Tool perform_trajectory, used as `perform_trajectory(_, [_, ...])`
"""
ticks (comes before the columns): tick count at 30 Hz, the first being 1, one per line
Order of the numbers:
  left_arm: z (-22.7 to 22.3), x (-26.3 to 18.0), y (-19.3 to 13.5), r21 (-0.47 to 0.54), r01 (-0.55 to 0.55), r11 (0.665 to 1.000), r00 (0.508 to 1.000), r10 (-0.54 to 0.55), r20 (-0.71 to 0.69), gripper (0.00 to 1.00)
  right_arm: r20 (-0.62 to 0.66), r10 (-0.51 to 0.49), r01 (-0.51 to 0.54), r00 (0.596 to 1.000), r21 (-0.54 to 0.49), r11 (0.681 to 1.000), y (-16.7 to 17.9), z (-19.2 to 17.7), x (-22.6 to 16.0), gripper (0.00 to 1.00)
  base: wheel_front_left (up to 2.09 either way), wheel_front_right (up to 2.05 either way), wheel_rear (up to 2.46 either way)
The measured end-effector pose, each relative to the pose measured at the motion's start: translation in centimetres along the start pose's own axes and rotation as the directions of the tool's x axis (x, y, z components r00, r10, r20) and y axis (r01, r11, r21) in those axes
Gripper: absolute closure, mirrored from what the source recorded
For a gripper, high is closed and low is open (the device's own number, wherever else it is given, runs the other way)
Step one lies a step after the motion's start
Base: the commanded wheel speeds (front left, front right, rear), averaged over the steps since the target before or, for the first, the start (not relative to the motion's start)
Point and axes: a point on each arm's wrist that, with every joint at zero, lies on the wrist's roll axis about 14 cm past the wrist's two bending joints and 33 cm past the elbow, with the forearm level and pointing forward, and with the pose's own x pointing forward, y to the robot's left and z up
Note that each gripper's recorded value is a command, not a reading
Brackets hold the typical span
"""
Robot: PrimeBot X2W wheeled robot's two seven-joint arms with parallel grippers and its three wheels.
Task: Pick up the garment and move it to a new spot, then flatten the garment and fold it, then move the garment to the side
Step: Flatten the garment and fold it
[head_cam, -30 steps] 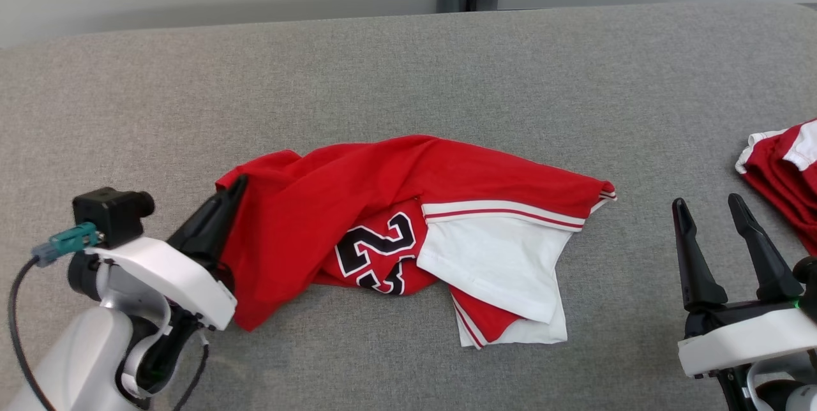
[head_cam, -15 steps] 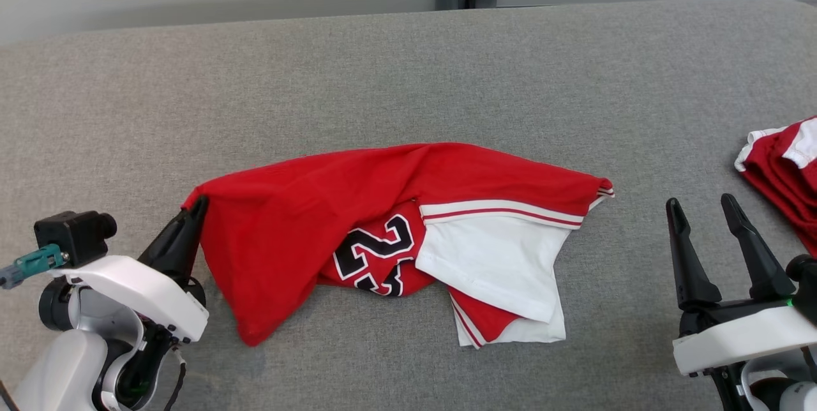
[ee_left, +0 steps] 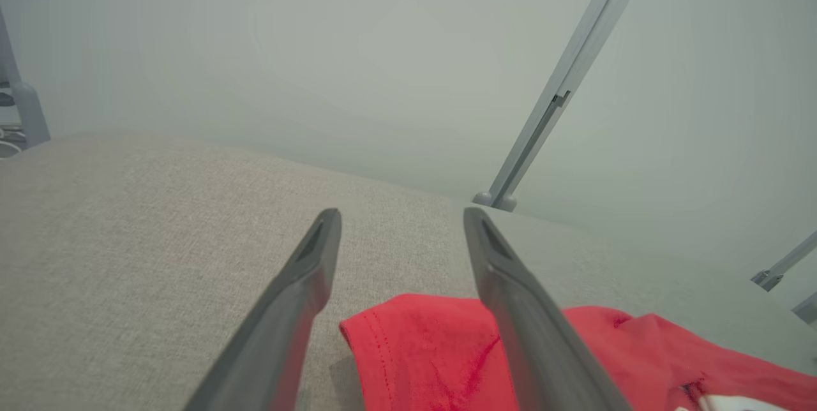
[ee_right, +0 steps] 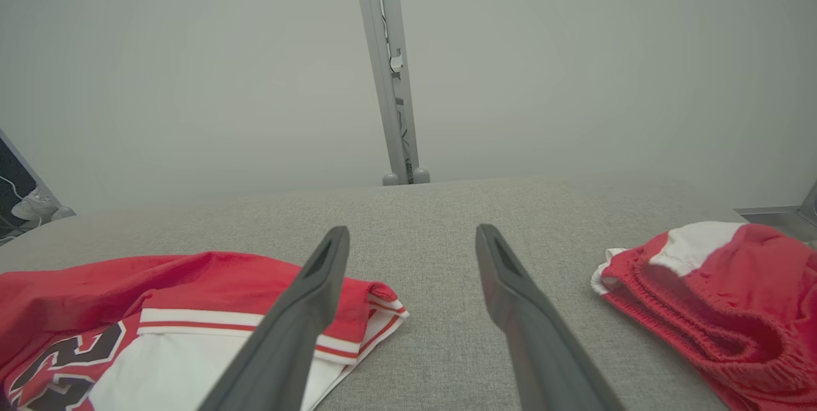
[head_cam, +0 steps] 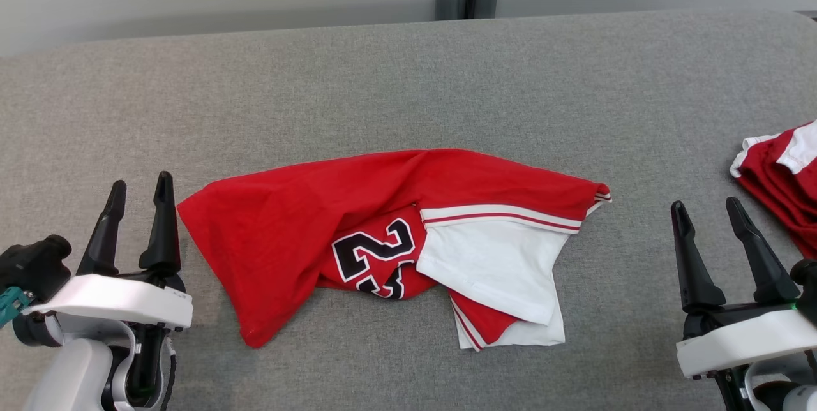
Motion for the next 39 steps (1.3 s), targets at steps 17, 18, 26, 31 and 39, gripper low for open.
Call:
perform_trajectory(17, [4.3,-6.3,0.1,0.213,-0.087,0.973,0.983,0.049,0.178,0.00,0.009,0.038,-0.038,0.999,-0.026,0.999,1.4,1.0,-1.4,0.00,0.00,0.00,0.00])
perform_trajectory(18, [3.8,-6.6,0.2,0.218,-0.091,0.972,0.986,0.056,0.157,0.00,0.010,0.038,-0.038,0.999,-0.026,0.999,1.4,1.0,-1.5,0.00,0.00,0.00,0.00])
perform_trajectory(26, [2.4,-7.7,0.2,0.215,-0.092,0.972,0.992,0.071,0.100,0.00,0.013,0.036,-0.036,0.999,-0.028,0.999,1.4,1.2,-1.8,0.00,0.00,0.00,0.00])
perform_trajectory(31, [2.8,-7.6,0.2,0.207,-0.092,0.974,0.991,0.070,0.111,0.00,0.014,0.043,-0.042,0.999,-0.028,0.999,1.6,1.2,-1.6,0.00,0.00,0.00,0.00])
perform_trajectory(39, [2.2,-7.2,-1.3,0.184,-0.021,0.983,0.998,0.010,0.063,0.00,-0.014,0.083,-0.084,0.996,-0.029,0.996,2.9,0.5,-0.6,0.00,0.00,0.00,0.00])
